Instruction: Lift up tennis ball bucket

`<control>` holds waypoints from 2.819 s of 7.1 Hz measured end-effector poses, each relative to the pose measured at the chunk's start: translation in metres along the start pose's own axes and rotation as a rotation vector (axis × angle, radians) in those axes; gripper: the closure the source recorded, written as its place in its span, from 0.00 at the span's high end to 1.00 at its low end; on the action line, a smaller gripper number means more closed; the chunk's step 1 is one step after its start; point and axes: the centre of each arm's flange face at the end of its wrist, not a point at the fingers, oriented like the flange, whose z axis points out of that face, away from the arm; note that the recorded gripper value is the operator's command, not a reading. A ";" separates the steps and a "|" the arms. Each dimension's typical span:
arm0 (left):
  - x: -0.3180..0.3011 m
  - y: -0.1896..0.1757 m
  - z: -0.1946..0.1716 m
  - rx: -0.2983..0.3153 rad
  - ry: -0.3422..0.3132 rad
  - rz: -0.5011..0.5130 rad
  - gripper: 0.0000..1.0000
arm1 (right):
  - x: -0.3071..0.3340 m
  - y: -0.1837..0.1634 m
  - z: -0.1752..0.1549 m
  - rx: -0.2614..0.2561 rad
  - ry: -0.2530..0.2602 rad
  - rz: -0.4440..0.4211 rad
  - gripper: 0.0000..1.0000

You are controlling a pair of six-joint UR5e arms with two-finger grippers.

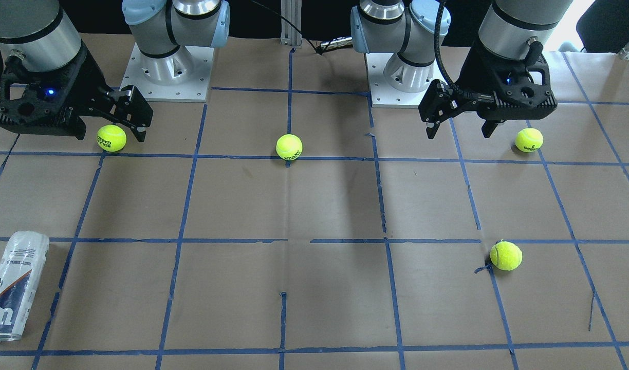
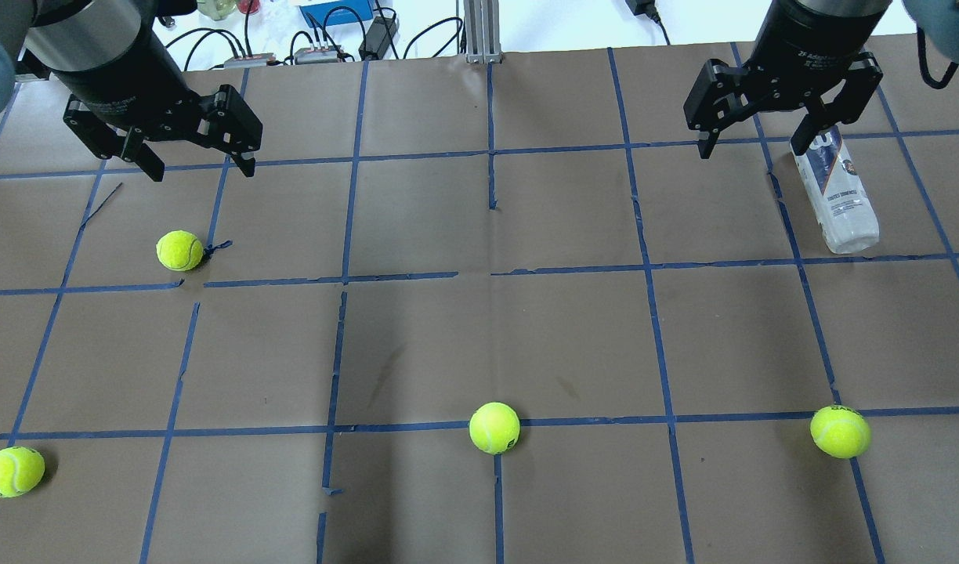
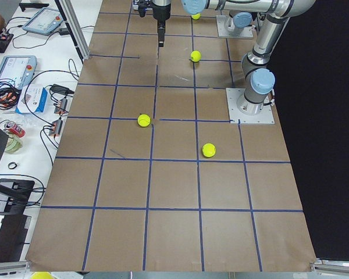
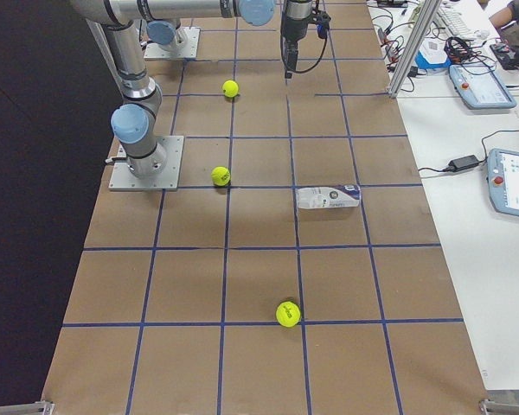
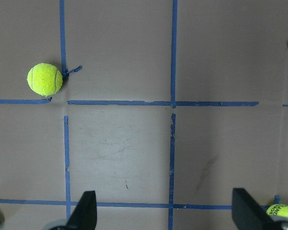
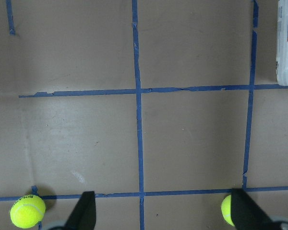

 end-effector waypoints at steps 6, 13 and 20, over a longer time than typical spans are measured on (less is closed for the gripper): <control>-0.001 0.000 -0.001 0.002 0.000 -0.002 1.00 | -0.002 0.001 0.002 -0.003 0.000 -0.004 1.00; -0.001 0.000 -0.002 0.003 -0.002 -0.002 1.00 | -0.002 0.000 0.001 0.000 -0.003 -0.002 1.00; -0.001 0.000 -0.001 0.000 -0.003 -0.001 1.00 | -0.004 -0.002 0.006 -0.010 -0.005 -0.004 1.00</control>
